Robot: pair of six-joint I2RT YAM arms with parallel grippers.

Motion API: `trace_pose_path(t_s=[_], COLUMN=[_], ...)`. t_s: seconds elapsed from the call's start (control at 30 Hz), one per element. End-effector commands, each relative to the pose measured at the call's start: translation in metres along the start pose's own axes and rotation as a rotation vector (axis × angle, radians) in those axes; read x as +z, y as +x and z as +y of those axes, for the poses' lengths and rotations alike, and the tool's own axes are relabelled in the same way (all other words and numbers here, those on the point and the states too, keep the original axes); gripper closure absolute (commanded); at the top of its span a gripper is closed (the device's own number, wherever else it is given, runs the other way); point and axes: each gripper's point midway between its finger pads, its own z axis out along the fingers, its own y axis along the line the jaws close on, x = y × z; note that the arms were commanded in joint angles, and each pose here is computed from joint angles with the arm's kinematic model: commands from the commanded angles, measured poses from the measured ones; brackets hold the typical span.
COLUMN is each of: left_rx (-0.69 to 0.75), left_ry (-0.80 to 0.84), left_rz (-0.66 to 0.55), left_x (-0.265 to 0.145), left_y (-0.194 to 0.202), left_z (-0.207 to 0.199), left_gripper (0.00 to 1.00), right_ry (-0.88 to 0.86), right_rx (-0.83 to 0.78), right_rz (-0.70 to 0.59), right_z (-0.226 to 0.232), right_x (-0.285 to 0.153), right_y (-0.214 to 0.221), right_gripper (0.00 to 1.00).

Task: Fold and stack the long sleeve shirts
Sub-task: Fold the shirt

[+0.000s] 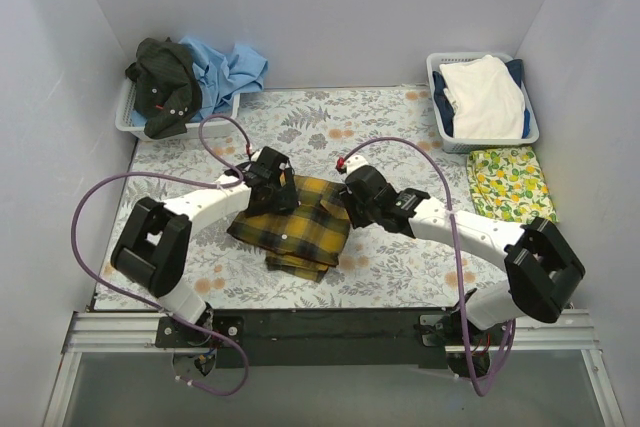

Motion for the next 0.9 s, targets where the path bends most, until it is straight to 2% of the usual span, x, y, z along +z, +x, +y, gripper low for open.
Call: trace_pose_path(t_s=[0.0, 0.03, 0.07, 0.13, 0.17, 0.27, 0.3, 0.37, 0.6, 0.77, 0.87], left_rx=[0.021, 0.023, 0.029, 0.027, 0.021, 0.049, 0.080, 0.107, 0.217, 0.252, 0.265], left_ry=[-0.001, 0.002, -0.003, 0.009, 0.034, 0.078, 0.079, 0.133, 0.292, 0.323, 0.345], left_rz=[0.002, 0.010, 0.021, 0.020, 0.021, 0.013, 0.014, -0.010, -0.056, -0.078, -0.080], left_x=[0.020, 0.024, 0.031, 0.036, 0.039, 0.050, 0.056, 0.059, 0.070, 0.076, 0.077], left_y=[-0.013, -0.014, -0.013, -0.018, -0.023, -0.036, -0.037, -0.051, -0.076, -0.087, -0.092], left_z=[-0.002, -0.004, -0.004, -0.007, -0.011, -0.023, -0.024, -0.039, -0.073, -0.077, -0.079], left_gripper=[0.15, 0.15, 0.15, 0.15, 0.15, 0.15, 0.15, 0.15, 0.15, 0.16, 0.16], right_ry=[0.164, 0.162, 0.165, 0.140, 0.125, 0.063, 0.049, 0.037, 0.062, 0.088, 0.084], right_rx=[-0.237, -0.246, -0.245, -0.262, -0.287, -0.367, -0.395, -0.460, -0.648, -0.716, -0.815], right_rz=[-0.067, -0.078, -0.110, -0.147, -0.184, -0.267, -0.259, -0.303, -0.265, -0.257, -0.246], right_z=[-0.042, -0.042, -0.044, -0.041, -0.040, -0.031, -0.030, -0.027, -0.031, -0.032, -0.021], right_x=[-0.005, -0.005, -0.008, -0.011, -0.015, -0.025, -0.024, -0.028, -0.009, 0.013, 0.024], right_y=[-0.002, -0.002, -0.005, -0.008, -0.011, -0.022, -0.016, -0.023, -0.012, -0.008, -0.001], right_gripper=[0.60, 0.59, 0.45, 0.33, 0.21, 0.04, 0.01, 0.01, 0.02, 0.07, 0.07])
